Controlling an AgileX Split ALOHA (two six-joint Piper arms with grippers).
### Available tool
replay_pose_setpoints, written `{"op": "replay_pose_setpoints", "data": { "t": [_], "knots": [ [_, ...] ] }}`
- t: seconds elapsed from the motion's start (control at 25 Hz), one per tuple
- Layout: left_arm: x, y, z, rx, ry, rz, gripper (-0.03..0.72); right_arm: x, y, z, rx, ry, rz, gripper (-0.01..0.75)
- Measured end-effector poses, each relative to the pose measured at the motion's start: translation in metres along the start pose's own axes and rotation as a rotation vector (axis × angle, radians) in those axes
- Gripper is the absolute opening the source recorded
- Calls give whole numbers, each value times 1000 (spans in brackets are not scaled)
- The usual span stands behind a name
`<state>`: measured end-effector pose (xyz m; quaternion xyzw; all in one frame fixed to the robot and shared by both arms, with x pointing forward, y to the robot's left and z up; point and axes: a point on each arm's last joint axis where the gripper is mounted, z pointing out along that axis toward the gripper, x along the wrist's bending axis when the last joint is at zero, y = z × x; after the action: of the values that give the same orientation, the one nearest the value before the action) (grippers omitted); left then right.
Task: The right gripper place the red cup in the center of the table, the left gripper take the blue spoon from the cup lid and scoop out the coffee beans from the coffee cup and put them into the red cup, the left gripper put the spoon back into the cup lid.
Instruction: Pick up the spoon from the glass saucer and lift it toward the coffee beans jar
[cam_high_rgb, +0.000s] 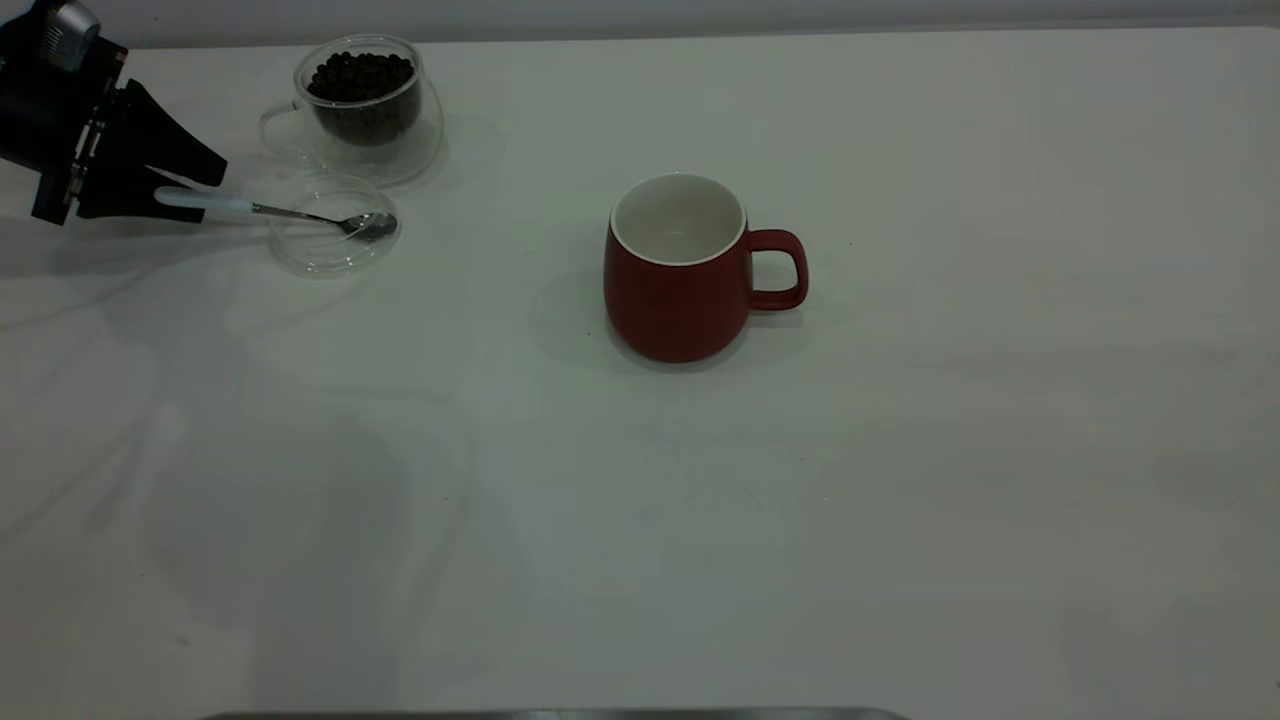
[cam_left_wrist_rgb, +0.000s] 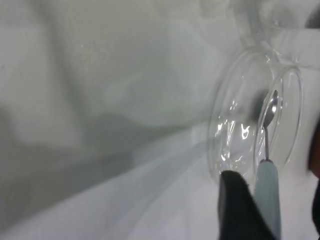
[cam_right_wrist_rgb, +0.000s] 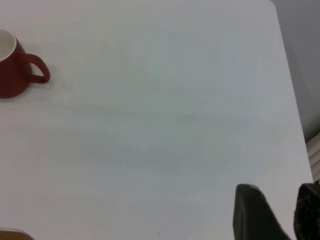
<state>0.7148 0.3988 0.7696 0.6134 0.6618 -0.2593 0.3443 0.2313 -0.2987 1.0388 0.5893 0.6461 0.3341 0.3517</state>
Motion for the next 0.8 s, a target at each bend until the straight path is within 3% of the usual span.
{"op": "replay_pose_setpoints", "data": {
  "t": [0.24, 0.36, 0.8],
  "knots": [
    [-7, 6, 0, -64, -76, -28, 202, 0, 0, 0, 0, 0, 0, 239],
    [-9, 8, -1, -86, -102, -38, 152, 0, 0, 0, 0, 0, 0, 239],
    [-10, 8, -1, -90, -107, -40, 144, 0, 0, 0, 0, 0, 0, 239]
  ]
}}
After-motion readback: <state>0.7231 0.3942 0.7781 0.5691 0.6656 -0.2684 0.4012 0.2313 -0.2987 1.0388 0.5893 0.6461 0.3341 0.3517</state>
